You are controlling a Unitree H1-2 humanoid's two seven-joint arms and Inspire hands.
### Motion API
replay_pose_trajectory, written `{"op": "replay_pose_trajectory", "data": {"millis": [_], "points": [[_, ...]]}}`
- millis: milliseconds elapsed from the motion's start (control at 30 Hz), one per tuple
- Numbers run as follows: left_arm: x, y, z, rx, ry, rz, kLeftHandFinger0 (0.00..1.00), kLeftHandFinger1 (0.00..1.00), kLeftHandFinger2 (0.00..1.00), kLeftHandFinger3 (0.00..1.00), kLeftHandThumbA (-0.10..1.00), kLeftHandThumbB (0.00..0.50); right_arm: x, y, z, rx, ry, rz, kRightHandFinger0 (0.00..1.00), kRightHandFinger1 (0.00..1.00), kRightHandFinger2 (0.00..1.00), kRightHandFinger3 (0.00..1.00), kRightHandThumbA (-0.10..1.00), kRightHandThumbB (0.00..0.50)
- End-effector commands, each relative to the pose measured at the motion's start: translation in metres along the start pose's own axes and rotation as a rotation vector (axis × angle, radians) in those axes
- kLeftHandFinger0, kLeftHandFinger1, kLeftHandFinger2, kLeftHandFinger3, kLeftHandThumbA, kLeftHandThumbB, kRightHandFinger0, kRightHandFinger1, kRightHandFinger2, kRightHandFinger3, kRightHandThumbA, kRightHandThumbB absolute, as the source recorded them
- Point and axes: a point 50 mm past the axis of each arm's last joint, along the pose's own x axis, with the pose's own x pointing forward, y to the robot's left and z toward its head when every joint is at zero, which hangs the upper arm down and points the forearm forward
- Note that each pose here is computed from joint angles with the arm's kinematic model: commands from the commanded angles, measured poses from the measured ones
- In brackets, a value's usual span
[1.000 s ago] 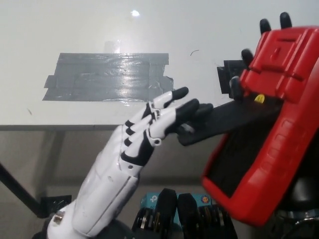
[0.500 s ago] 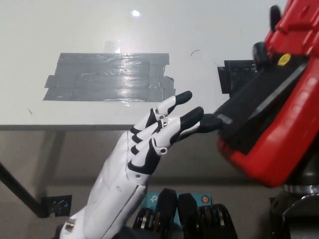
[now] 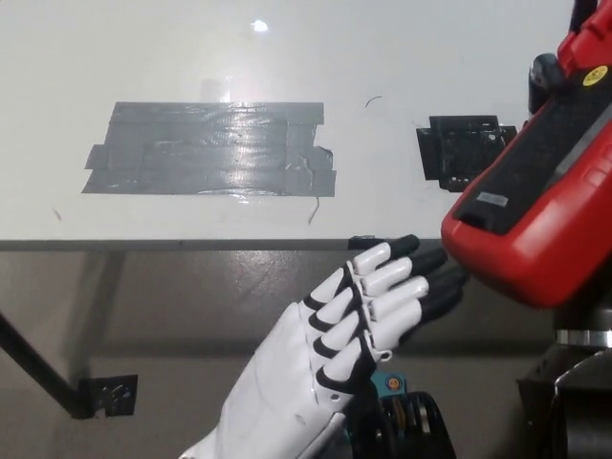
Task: The robot first picks the multimeter with right hand and then unfolds the black stand on the back of it using left hand
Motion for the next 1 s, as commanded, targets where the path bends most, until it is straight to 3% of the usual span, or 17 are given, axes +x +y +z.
{"op": "replay_pose_trajectory", "data": {"millis": [0,133,167,233,300,367,433,600,667,733,800,900,933,967], "points": [[0.004,-0.002,0.005,0.041,-0.051,0.008,1.0,0.92,0.92,1.0,1.0,0.364,0.001,0.018,-0.007,0.114,-0.04,0.032,0.0,0.44,0.83,1.0,-0.1,0.08],[0.004,0.0,0.004,0.038,-0.02,-0.003,1.0,0.97,0.94,1.0,1.0,0.413,0.001,0.018,-0.006,0.111,-0.05,0.033,0.0,0.44,0.82,1.0,-0.1,0.082],[0.003,0.003,0.002,0.06,-0.024,0.018,1.0,0.95,0.92,1.0,1.0,0.405,0.002,0.016,-0.003,0.097,-0.059,0.035,0.0,0.44,0.82,1.0,-0.1,0.076],[0.004,0.014,-0.001,0.002,-0.027,0.048,1.0,1.0,1.0,1.0,1.0,0.369,0.009,0.011,0.005,0.041,-0.071,0.046,0.0,0.44,0.8,1.0,-0.1,0.071],[0.005,0.019,-0.004,-0.043,-0.029,0.07,1.0,1.0,1.0,1.0,1.0,0.349,0.014,0.007,0.008,0.014,-0.089,0.029,0.0,0.43,0.78,1.0,-0.1,0.083],[0.005,0.031,-0.009,-0.12,0.019,0.099,1.0,1.0,1.0,1.0,1.0,0.334,0.025,-0.002,0.015,-0.066,-0.101,0.026,0.0,0.4,0.74,1.0,-0.1,0.053],[0.001,0.04,-0.011,-0.093,0.084,0.127,1.0,1.0,1.0,1.0,1.0,0.282,0.033,-0.011,0.019,-0.107,-0.096,0.013,0.0,0.37,0.69,1.0,-0.1,0.006],[-0.018,0.056,-0.019,-0.118,0.209,0.188,1.0,1.0,1.0,1.0,1.0,0.265,0.062,-0.037,0.027,-0.208,-0.091,-0.027,0.0,0.35,0.65,1.0,-0.1,0.0],[-0.027,0.058,-0.022,-0.119,0.253,0.206,1.0,1.0,1.0,1.0,1.0,0.253,0.081,-0.052,0.03,-0.25,-0.11,-0.059,0.0,0.33,0.67,1.0,-0.1,0.0],[-0.036,0.058,-0.025,-0.13,0.278,0.202,1.0,1.0,1.0,1.0,1.0,0.241,0.104,-0.067,0.032,-0.325,-0.152,-0.088,0.0,0.28,0.86,1.0,-0.1,0.0],[-0.044,0.056,-0.024,-0.129,0.296,0.197,1.0,1.0,1.0,1.0,1.0,0.235,0.12,-0.079,0.035,-0.413,-0.175,-0.082,0.0,0.3,1.0,1.0,-0.1,0.0],[-0.059,0.056,-0.025,-0.116,0.323,0.166,1.0,1.0,1.0,1.0,1.0,0.232,0.155,-0.103,0.034,-0.493,-0.185,-0.16,0.0,0.28,0.85,1.0,-0.1,0.011],[-0.06,0.057,-0.025,-0.11,0.327,0.162,1.0,1.0,1.0,1.0,1.0,0.24,0.161,-0.106,0.034,-0.51,-0.192,-0.171,0.0,0.26,0.85,1.0,-0.1,0.002],[-0.063,0.057,-0.025,-0.097,0.331,0.154,1.0,1.0,1.0,1.0,1.0,0.239,0.173,-0.113,0.034,-0.544,-0.202,-0.195,0.0,0.26,0.85,1.0,-0.1,0.024]]}}
